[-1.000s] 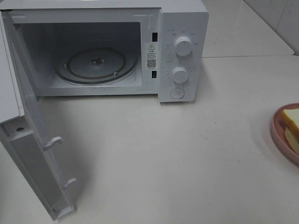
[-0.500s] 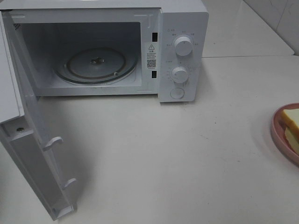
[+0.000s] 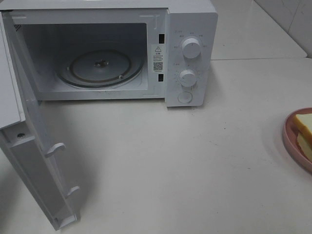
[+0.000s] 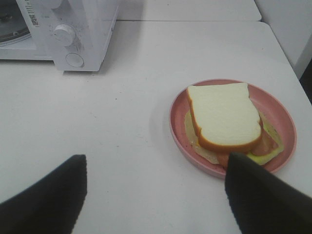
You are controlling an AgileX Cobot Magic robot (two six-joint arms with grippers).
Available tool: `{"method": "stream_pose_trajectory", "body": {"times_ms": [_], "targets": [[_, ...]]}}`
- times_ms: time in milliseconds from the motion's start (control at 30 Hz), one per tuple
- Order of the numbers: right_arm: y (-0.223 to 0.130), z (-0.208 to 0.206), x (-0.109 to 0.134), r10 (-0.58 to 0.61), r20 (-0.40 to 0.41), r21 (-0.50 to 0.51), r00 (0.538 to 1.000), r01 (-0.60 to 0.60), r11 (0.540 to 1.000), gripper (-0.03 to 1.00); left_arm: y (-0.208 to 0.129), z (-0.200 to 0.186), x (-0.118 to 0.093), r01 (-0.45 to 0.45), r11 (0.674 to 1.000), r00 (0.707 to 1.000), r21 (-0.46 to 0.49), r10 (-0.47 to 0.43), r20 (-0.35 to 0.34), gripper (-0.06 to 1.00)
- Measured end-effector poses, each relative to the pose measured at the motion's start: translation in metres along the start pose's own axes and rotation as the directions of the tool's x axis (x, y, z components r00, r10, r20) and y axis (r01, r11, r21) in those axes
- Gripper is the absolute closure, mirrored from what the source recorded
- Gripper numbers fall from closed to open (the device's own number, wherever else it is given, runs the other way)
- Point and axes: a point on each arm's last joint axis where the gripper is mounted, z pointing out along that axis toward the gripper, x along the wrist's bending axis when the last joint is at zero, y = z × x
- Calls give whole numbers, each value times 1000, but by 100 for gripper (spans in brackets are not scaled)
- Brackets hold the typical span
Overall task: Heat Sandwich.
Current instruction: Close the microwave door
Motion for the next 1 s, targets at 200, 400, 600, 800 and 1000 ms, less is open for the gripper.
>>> {"method": "stream_pose_trajectory", "body": {"times_ms": [200,400,600,800,1000], "targets": [[0,0,0,1,1,0,1000,-1,1000,21,-8,19,-9,41,999,997,1,-41,60,94],[0,0,0,1,1,0,1000,-1,1000,21,-16,29,-21,23,999,985,26,-27,172,94],[0,0,0,1,1,0,1000,-1,1000,21,-19,35,-27,29,1000,973,0,-28,230,94],[0,0,0,2,1,0,1000,-2,1000,21,-27,44,-33,25,1000,959,-1,-24,283,94],[0,0,0,1,2,0,1000,-1,1000,21,-34,48,-43,-17,1000,944,9,13,329,94]]}}
